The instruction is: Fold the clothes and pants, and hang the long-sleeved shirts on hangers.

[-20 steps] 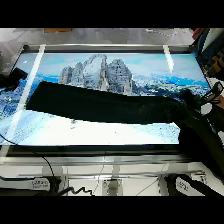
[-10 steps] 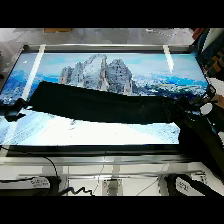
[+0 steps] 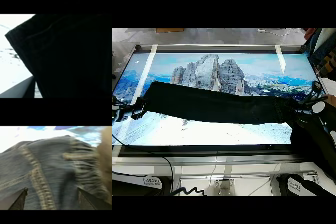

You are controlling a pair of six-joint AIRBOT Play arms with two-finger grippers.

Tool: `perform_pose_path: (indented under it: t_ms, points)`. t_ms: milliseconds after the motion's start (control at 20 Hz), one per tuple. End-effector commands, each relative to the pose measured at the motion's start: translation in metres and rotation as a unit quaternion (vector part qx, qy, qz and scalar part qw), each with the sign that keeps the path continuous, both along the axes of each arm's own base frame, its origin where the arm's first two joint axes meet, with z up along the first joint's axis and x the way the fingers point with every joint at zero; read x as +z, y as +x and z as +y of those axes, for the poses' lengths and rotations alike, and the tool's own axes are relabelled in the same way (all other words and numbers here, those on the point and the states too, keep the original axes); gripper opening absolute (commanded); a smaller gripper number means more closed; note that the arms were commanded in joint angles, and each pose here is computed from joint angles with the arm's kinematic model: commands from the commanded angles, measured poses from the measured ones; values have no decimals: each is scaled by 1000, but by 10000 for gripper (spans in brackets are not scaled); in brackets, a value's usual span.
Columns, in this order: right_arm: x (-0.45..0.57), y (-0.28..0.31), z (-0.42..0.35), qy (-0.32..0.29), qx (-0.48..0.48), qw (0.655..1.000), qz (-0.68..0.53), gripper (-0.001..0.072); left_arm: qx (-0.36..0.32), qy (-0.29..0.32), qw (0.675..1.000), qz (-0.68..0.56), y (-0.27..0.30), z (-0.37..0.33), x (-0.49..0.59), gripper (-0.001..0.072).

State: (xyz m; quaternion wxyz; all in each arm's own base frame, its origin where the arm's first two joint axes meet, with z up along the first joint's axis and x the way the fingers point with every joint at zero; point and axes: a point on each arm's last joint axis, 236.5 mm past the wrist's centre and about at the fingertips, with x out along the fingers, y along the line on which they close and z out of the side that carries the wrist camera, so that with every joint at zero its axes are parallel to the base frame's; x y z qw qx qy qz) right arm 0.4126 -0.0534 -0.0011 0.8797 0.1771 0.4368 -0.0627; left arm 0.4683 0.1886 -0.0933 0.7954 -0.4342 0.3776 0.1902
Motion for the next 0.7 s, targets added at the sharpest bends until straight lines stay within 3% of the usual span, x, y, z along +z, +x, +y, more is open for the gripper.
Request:
perform_pose_path:
  t_ms: [0,50,100,150,200,250,300,450,650]
  points:
    - [29,20,39,-33,86,995,-36,680,3,74,997,-36,25,8,5,365]
    - [42,31,52,-39,99,992,-63,678,-4,85,996,-39,30,3,5,365]
    - [55,41,66,-44,111,989,-89,619,-5,95,994,-45,36,-1,6,365]
    - [67,50,81,-48,123,984,-116,456,-2,108,993,-55,42,-2,11,353]
    - [78,58,96,-52,133,980,-142,220,-3,116,991,-65,48,-4,19,213]
    - [90,65,111,-55,140,973,-174,37,-14,126,989,-74,53,-6,30,53]
    - [103,72,124,-57,146,966,-206,29,-29,145,985,-87,59,-6,46,22]
    - [128,91,164,-13,126,953,-276,28,-108,180,970,-126,68,-27,110,22]
    - [95,112,244,46,172,963,-204,28,-221,182,944,-167,40,-84,198,22]
